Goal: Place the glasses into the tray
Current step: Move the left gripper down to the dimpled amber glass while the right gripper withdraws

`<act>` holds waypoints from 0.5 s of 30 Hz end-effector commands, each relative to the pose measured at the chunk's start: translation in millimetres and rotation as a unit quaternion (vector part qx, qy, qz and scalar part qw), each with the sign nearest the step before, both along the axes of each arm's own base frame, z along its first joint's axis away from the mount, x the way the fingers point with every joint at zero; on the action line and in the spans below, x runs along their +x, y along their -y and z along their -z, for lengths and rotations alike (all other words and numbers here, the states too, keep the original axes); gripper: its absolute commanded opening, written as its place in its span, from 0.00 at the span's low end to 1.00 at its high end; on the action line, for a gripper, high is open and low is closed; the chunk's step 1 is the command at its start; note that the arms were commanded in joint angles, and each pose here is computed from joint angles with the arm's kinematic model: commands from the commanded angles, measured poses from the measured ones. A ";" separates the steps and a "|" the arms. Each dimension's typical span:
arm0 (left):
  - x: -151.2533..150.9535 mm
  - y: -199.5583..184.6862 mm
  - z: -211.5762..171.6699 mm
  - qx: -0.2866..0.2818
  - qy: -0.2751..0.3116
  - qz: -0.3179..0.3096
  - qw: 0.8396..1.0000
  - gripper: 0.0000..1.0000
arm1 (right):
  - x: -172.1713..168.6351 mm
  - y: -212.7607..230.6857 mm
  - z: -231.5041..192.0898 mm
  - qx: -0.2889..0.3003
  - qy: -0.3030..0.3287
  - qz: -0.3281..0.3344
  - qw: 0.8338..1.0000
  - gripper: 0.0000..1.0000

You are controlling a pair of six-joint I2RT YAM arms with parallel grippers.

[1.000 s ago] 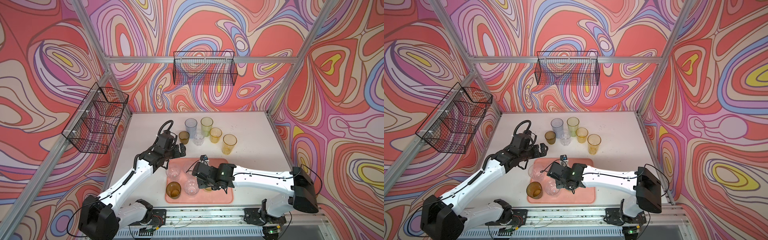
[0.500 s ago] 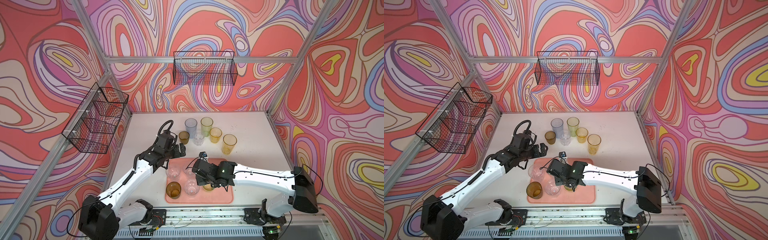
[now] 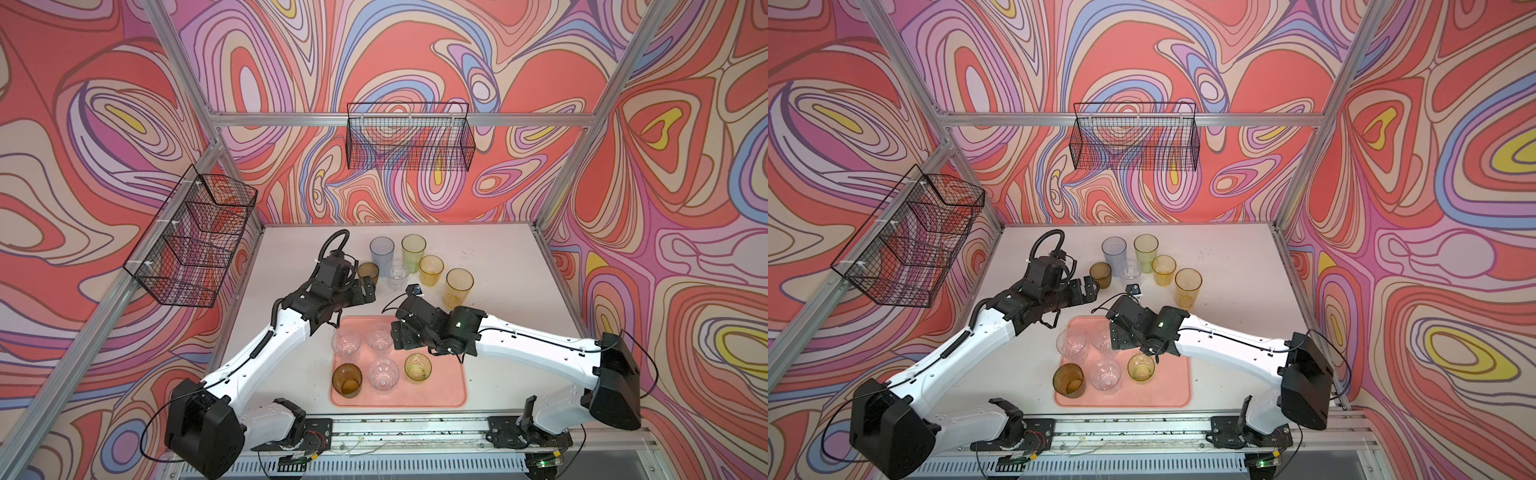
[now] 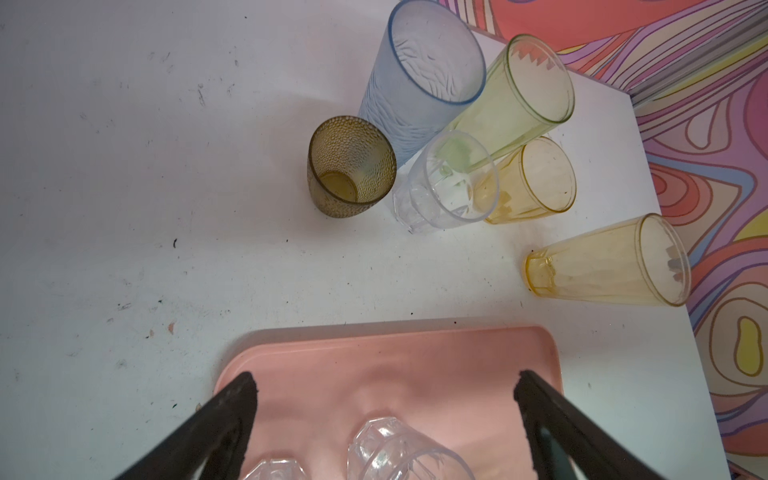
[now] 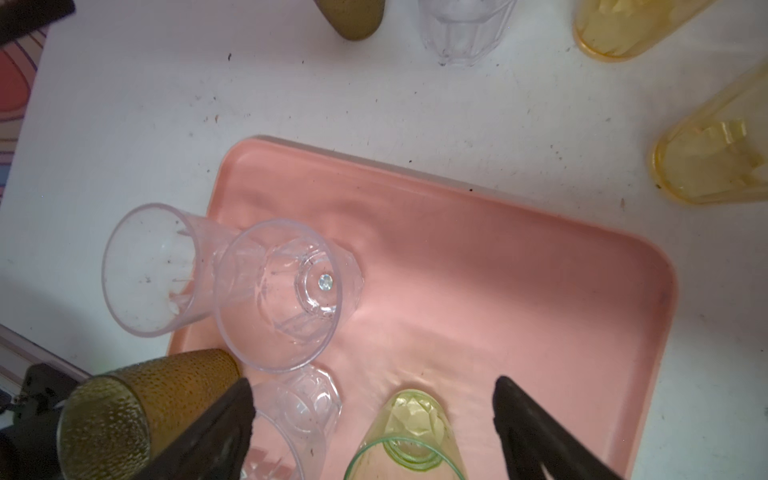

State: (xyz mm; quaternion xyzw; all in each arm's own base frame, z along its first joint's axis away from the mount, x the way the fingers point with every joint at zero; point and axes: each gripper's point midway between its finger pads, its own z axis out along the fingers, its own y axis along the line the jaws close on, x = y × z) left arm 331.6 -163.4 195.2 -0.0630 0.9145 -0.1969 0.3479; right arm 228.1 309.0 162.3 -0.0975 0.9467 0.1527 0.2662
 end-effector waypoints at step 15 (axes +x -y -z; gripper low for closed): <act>55.1 -24.9 19.4 0.011 -0.016 -0.057 0.998 0.89 | 19.5 38.4 -54.7 0.038 0.130 -0.002 0.991 0.98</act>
